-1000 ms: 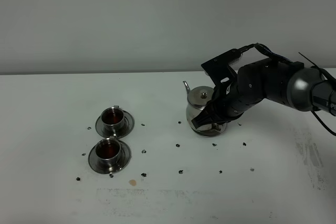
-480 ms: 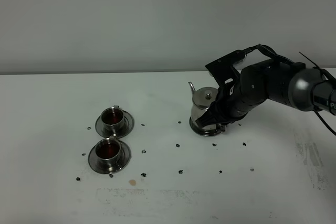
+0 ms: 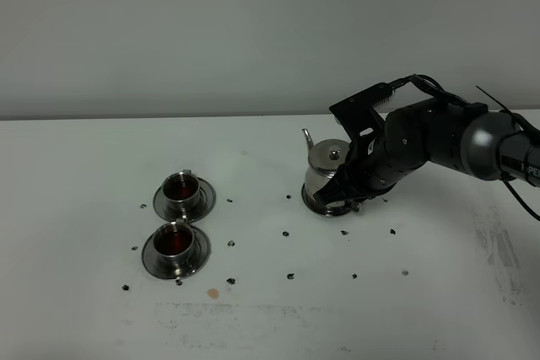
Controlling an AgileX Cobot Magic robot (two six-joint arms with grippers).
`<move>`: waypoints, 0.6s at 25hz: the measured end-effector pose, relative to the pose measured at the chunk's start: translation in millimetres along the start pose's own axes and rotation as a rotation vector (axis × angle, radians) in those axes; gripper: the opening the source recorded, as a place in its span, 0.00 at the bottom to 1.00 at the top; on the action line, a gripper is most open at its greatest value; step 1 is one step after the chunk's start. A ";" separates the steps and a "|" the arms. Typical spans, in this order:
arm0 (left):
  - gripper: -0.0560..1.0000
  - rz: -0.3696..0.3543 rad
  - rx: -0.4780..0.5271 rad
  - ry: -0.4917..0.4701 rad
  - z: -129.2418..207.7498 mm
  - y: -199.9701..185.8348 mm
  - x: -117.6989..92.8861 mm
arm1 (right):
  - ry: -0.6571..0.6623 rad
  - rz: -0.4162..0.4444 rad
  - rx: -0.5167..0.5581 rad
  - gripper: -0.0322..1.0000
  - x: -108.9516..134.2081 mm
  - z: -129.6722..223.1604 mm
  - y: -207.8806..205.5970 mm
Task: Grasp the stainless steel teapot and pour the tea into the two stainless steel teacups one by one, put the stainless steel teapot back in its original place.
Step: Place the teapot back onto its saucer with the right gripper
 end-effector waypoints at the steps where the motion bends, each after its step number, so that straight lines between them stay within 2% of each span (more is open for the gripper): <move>1: 0.49 0.000 0.000 0.000 0.0 0.0 0.0 | 0.000 0.000 0.000 0.22 0.0 0.0 0.0; 10: 0.49 0.000 0.000 0.000 0.0 0.0 0.0 | 0.010 -0.006 -0.002 0.22 0.6 -0.3 0.0; 12: 0.49 0.000 0.000 0.000 0.0 0.0 0.0 | 0.013 -0.008 -0.002 0.24 0.8 -0.3 0.0; 15: 0.49 0.000 0.000 0.000 0.0 0.0 0.0 | 0.025 -0.014 -0.002 0.33 1.4 -0.3 0.0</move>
Point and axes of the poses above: a point on each arm's last joint axis where the gripper is mounted, y pointing out along that axis toward the gripper, x along the wrist's bending axis when the last joint is at zero, z = x × y, the point moved 1 cm from there along y, pointing out along that axis toward the gripper, and after that the axes turned 9 degrees about y, right-handed, at the moved point
